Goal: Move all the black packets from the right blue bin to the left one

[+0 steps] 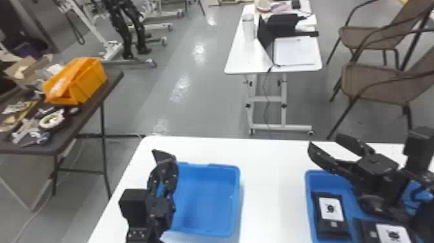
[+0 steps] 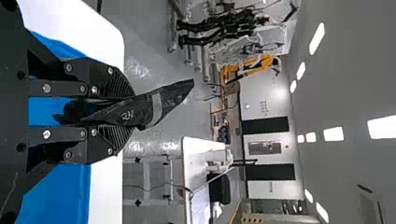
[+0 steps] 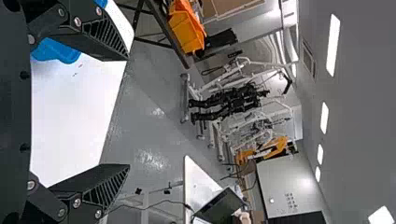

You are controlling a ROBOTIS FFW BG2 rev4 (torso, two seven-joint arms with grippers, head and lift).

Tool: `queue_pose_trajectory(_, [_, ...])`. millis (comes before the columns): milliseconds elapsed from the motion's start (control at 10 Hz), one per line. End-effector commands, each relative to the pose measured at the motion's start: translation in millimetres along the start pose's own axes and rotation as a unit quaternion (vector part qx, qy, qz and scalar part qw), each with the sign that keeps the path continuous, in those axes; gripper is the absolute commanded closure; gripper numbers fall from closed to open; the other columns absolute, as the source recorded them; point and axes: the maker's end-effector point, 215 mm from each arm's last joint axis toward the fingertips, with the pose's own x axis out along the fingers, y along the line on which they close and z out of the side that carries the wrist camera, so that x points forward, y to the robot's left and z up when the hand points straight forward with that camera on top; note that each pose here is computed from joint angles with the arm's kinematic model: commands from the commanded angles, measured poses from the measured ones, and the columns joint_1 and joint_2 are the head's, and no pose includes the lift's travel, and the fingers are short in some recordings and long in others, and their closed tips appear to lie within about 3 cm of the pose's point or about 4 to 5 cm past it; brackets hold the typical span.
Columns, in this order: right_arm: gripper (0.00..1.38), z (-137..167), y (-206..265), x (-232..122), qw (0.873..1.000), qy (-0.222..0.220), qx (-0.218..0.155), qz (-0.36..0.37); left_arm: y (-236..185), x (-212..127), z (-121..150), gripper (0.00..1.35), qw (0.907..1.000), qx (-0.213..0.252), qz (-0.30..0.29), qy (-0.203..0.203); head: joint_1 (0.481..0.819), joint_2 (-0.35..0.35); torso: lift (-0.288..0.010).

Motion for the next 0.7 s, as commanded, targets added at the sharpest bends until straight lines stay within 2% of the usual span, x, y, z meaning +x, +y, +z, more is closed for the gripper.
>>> queue_pose_trajectory(0, [0.22,-6.1,-2.0,-8.6,1.000,0.008,-0.010,-0.009,-8.0,2.5,13.4,0.01,0.9997,0.004,-0.018,-0.018,0.695,0.247,0.000])
queue_pose_trajectory(100, [0.22,-9.0,-7.6,-16.7,1.000,0.012,-0.018,-0.020,-21.9,11.3,20.2,0.01,0.9984,-0.028,-0.046,-0.019,0.695,0.235,0.000])
queue_pose_trajectory(200, [0.22,-17.1,-17.2,-28.7,0.999,0.018,-0.018,-0.044,-29.6,13.5,37.0,0.07,0.9969,-0.033,-0.058,-0.040,0.695,0.211,0.000])
queue_pose_trajectory(400, [0.22,-37.2,-33.8,-54.6,0.995,0.025,-0.008,-0.093,-18.9,7.4,51.6,0.07,0.9964,-0.030,-0.050,-0.061,0.695,0.177,0.000])
queue_pose_trajectory(600, [0.22,-78.0,-53.5,-89.8,0.987,0.056,0.007,-0.151,-13.0,5.6,83.0,0.07,0.9941,-0.031,-0.049,-0.091,0.695,0.150,0.000])
